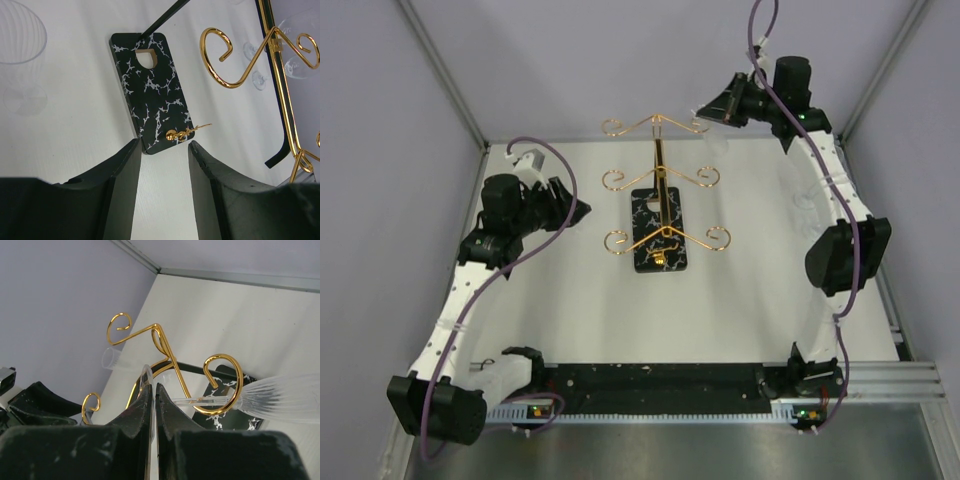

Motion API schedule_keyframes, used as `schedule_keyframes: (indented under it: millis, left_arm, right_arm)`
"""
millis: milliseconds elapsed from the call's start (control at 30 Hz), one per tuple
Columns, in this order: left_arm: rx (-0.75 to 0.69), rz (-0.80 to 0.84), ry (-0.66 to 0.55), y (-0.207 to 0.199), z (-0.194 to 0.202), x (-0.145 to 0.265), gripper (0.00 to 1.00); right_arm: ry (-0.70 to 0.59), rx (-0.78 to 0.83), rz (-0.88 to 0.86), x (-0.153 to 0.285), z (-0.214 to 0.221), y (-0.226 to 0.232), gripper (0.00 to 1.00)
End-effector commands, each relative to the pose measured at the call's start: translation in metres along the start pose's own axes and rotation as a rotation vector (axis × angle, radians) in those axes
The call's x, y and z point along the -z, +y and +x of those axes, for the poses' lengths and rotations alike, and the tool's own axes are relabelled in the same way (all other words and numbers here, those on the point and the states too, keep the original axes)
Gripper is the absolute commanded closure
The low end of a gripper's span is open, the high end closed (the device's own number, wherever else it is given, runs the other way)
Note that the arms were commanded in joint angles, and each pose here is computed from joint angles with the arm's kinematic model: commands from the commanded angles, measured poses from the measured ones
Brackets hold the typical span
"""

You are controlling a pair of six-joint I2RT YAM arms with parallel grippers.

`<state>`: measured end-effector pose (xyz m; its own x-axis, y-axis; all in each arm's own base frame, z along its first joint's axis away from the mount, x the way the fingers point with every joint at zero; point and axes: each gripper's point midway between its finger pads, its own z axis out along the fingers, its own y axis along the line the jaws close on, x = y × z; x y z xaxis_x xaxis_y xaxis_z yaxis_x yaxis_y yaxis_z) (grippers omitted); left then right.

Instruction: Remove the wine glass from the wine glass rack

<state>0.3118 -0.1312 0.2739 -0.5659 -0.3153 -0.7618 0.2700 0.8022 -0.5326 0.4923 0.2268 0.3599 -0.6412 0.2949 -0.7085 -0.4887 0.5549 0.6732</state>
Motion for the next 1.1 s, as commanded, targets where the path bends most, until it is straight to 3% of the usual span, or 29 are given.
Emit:
schedule_keyframes:
  millis: [0, 533, 800, 1067]
  left_arm:
    - [-0.036, 0.022, -0.047, -0.006, -0.011, 0.003, 0.51]
    - [-0.034, 0.024, -0.041, -0.006, -0.009, 0.003, 0.51]
    - [-0.033, 0.027, -0.04, -0.006, -0.008, 0.002, 0.52]
    - [-0.031, 0.023, -0.042, -0.004, -0.006, 0.003, 0.52]
  right_arm:
    - [-0.011, 0.009, -0.094, 0.011, -0.006, 0.03, 1.0]
    - [-0.033, -0.025, -0.207, -0.026, -0.008, 0.052, 1.0]
    - [-0.149, -0.056, -0.24, -0.04, -0.024, 0.043, 1.0]
    - [-0.278, -0.068, -0.161, -0.034, -0.042, 0.021, 1.0]
